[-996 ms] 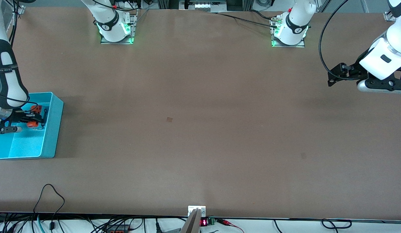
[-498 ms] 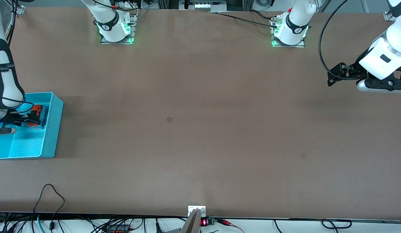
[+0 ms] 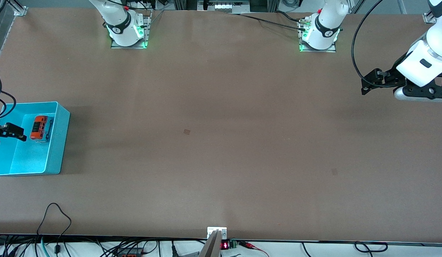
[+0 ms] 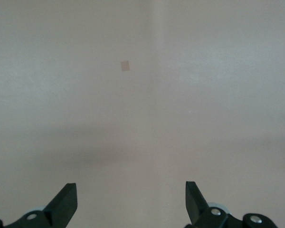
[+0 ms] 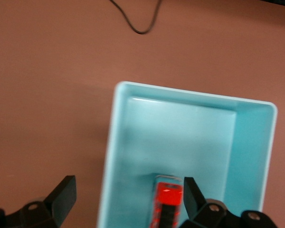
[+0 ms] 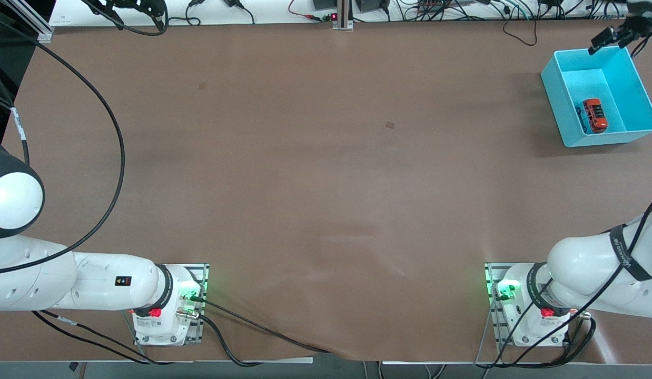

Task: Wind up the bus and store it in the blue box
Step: 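Raise the open right gripper up out of the box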

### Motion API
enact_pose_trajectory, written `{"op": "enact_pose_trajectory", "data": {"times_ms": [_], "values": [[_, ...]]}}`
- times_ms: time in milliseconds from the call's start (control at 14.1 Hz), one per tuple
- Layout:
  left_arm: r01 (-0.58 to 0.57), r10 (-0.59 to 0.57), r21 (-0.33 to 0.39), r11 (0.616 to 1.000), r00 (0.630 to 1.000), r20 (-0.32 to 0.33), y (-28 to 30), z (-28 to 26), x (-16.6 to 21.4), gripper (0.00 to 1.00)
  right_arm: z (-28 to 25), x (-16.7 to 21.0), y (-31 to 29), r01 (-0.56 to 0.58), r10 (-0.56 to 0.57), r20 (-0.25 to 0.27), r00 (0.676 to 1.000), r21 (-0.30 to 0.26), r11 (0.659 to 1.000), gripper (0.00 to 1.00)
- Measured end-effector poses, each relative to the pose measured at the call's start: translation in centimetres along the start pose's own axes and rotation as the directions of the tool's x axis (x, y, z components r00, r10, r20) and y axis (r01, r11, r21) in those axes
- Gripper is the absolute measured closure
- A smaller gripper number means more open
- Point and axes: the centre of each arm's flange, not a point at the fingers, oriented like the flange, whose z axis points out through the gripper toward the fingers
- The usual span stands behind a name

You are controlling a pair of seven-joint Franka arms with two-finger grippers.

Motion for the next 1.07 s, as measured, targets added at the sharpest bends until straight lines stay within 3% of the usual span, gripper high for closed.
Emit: {"op": "enact_pose_trajectory", "data": {"times_ms": [213,427,711,1067], "values": [[0.005,-0.005,0.000,1.000,1.000,-0.010,-0.1,-0.6,-0.3,0.00,-5.8,1.6,-6.6,-0.074,0.071,0.097,0.993,0.035,0.997,0.00],[0.006,-0.006,0.000,1.000,1.000,-0.010,-0.2,-0.7,-0.4,0.00,-11.5,1.8,-12.6,-0.127,0.120,0.155,0.981,0.036,0.991,0.00],[0.008,-0.008,0.001,1.000,1.000,-0.005,-0.2,-0.6,-0.4,0.00,-17.4,-0.1,-17.3,-0.146,0.142,0.198,0.970,0.003,0.989,0.00],[0.010,-0.010,0.001,1.000,1.000,-0.001,-0.2,-0.5,-0.5,0.00,-18.8,-0.6,-18.5,-0.170,0.166,0.196,0.966,0.003,0.985,0.00]]}}
